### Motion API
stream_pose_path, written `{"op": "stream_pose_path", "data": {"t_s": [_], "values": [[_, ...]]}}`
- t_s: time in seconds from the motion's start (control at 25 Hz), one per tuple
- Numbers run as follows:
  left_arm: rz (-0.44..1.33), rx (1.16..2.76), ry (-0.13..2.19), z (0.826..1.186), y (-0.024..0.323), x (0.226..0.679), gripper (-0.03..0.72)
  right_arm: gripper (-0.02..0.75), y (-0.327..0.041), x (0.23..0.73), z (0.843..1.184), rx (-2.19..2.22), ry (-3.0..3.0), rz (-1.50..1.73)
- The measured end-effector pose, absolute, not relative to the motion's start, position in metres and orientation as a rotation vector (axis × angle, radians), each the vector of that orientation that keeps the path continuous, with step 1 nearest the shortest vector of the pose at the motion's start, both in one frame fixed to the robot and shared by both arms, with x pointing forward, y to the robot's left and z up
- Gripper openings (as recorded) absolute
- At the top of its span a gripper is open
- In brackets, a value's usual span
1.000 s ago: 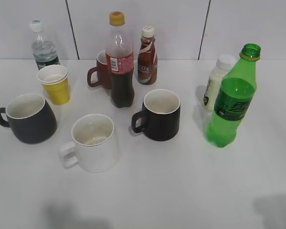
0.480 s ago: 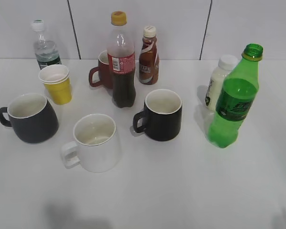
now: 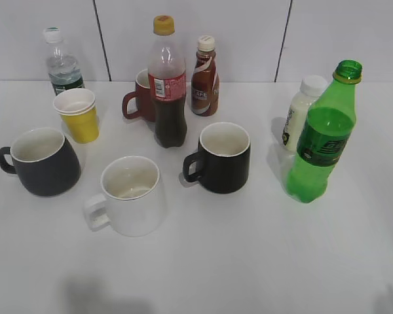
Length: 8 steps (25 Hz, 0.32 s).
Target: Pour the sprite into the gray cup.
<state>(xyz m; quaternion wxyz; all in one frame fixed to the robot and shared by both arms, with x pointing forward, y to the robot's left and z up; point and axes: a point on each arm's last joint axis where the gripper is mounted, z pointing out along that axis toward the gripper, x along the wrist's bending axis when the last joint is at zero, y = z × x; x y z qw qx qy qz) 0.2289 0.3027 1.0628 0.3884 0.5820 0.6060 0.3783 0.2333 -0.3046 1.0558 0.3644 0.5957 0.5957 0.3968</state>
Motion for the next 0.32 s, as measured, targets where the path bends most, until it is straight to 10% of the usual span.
{"op": "stream_pose_path", "data": {"t_s": [0.32], "values": [[0.962, 1.480, 1.541, 1.0628, 0.3027, 0.2289, 0.238, 0.459, -0.3046, 0.2333, 1.0558, 1.532, 1.532, 1.021]]}}
